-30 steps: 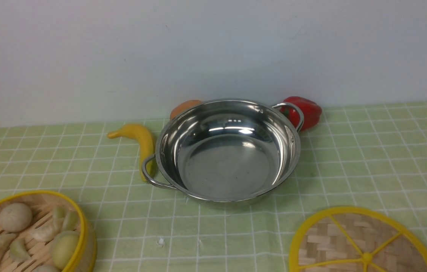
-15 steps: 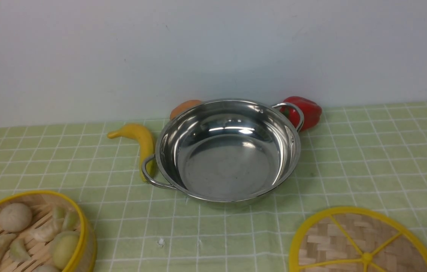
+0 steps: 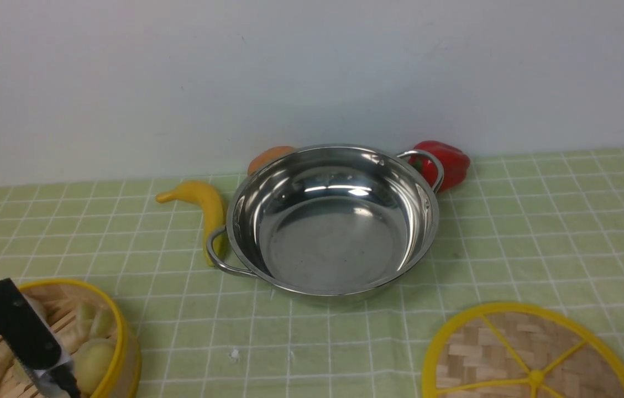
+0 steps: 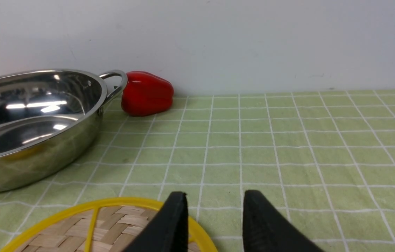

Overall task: Place the steamer in the pot on the green tablecloth, and put the lid on the steamer.
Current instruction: 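Grasp the rim of the steamer basket holding the buns with the left gripper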

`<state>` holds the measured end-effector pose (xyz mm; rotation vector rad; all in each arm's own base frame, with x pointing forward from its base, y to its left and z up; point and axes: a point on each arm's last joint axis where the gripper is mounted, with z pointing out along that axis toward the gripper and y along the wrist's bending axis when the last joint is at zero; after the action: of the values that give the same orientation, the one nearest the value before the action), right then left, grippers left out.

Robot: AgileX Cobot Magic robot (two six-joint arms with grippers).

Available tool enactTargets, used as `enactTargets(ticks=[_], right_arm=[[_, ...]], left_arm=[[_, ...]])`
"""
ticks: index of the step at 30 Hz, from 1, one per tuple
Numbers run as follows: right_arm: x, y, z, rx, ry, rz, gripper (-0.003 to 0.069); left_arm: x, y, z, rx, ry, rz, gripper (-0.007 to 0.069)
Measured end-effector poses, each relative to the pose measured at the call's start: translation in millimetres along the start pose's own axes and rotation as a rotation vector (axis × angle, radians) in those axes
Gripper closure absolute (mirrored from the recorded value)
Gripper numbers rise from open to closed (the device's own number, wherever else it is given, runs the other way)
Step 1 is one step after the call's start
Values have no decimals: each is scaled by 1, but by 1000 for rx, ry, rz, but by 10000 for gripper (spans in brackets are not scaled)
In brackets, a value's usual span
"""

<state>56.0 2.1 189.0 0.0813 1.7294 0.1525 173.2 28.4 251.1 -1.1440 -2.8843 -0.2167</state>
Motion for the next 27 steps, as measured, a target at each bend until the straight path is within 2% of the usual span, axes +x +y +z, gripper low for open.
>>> enactTargets(ticks=[6,10,20,25,27], right_arm=[[0,0,0,0,0,0,417],[0,0,0,0,0,1,417],[0,0,0,0,0,1,417],[0,0,0,0,0,1,417],[0,0,0,0,0,1,417]], left_arm=[[-10,7,19,77,68,53,382],[-13,10,23,78,60,71,372],[-24,15,27,36,-34,75,165],[-26,14,32,68,-21,67,163],[-25,11,42,117,22,59,179]])
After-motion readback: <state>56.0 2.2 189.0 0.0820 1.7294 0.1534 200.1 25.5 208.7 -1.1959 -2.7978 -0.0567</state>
